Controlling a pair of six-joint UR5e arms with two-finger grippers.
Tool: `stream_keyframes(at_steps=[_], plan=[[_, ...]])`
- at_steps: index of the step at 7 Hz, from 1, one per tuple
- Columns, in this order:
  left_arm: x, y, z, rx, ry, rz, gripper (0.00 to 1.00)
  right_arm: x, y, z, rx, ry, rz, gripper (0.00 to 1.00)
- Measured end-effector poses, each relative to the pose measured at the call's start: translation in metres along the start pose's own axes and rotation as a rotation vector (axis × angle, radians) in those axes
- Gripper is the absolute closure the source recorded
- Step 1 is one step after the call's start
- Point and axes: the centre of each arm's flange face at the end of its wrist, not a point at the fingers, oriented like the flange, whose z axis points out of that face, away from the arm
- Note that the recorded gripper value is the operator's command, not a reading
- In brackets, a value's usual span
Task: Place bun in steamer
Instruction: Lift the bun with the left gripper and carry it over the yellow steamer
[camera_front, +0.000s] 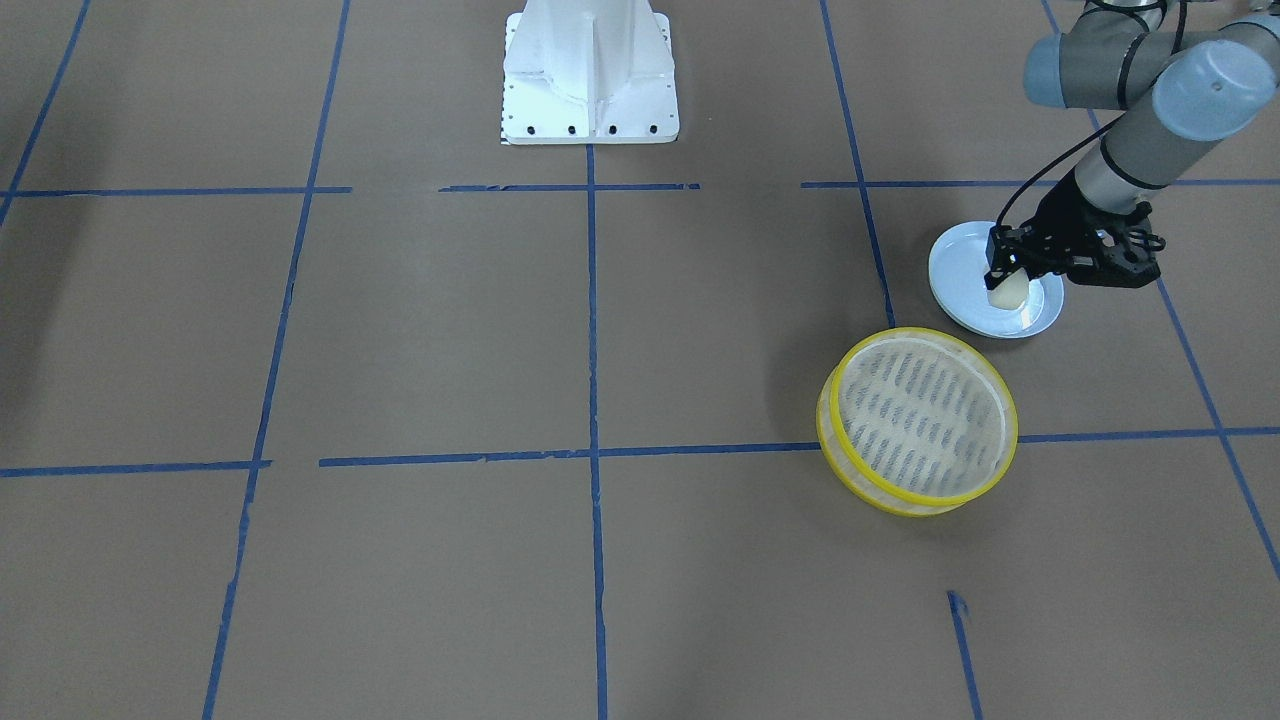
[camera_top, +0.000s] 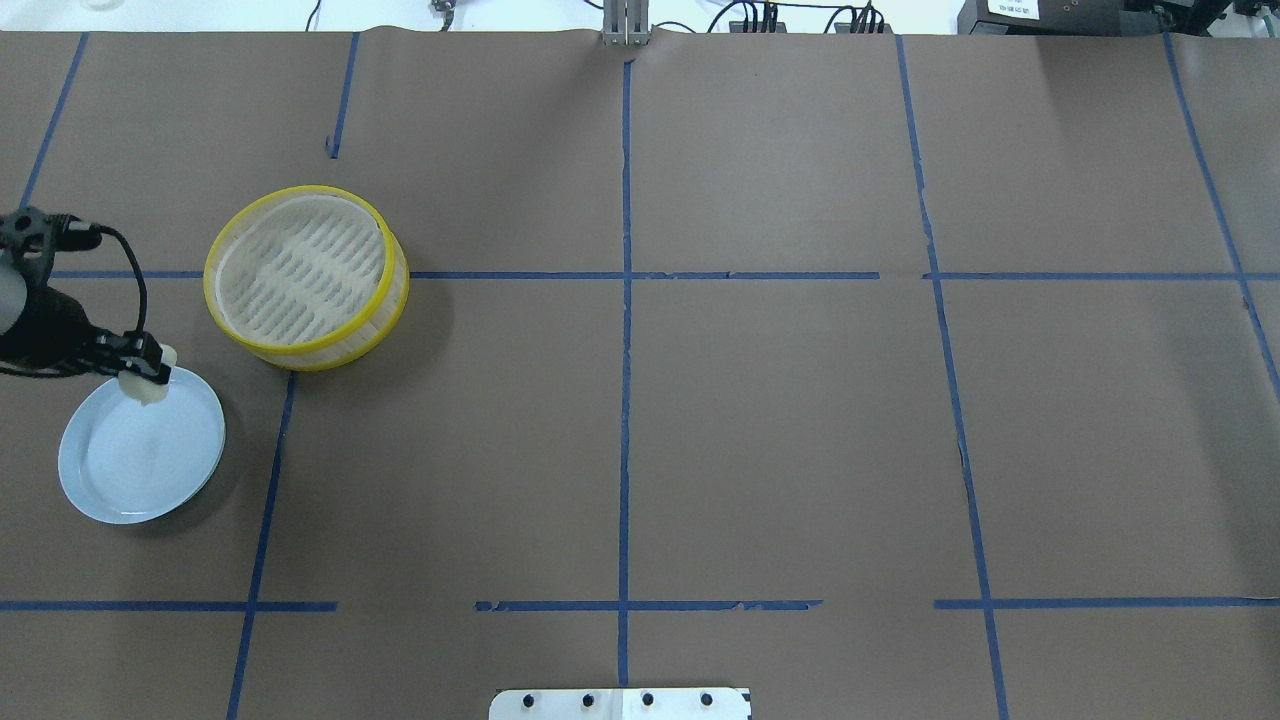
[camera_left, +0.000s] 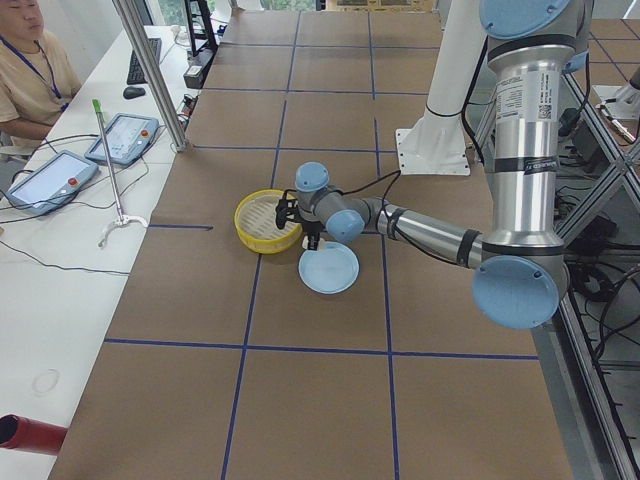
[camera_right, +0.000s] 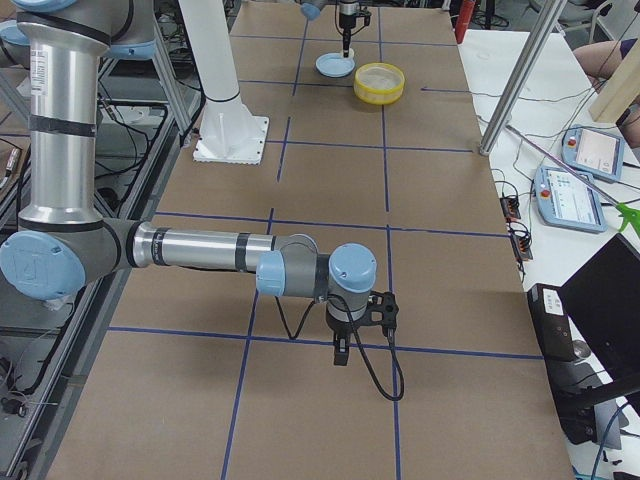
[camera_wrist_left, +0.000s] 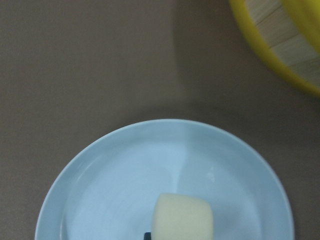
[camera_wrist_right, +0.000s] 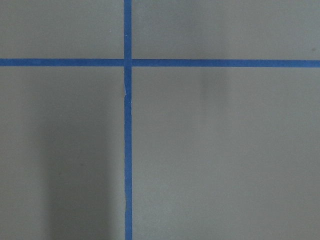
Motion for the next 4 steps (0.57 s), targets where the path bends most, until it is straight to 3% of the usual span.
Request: stream_keyframes(at_steps=[2, 4], plan=[[0.053, -0.071, -0.028, 0.022, -0.006, -0.112, 0.62, 0.000, 0.000, 0.000, 0.000, 0.000, 0.000, 0.00], [0.083, -0.107, 0.002, -0.006, -0.039, -0.206, 0.62, 0.000, 0.000, 0.000, 0.000, 0.000, 0.000, 0.00]])
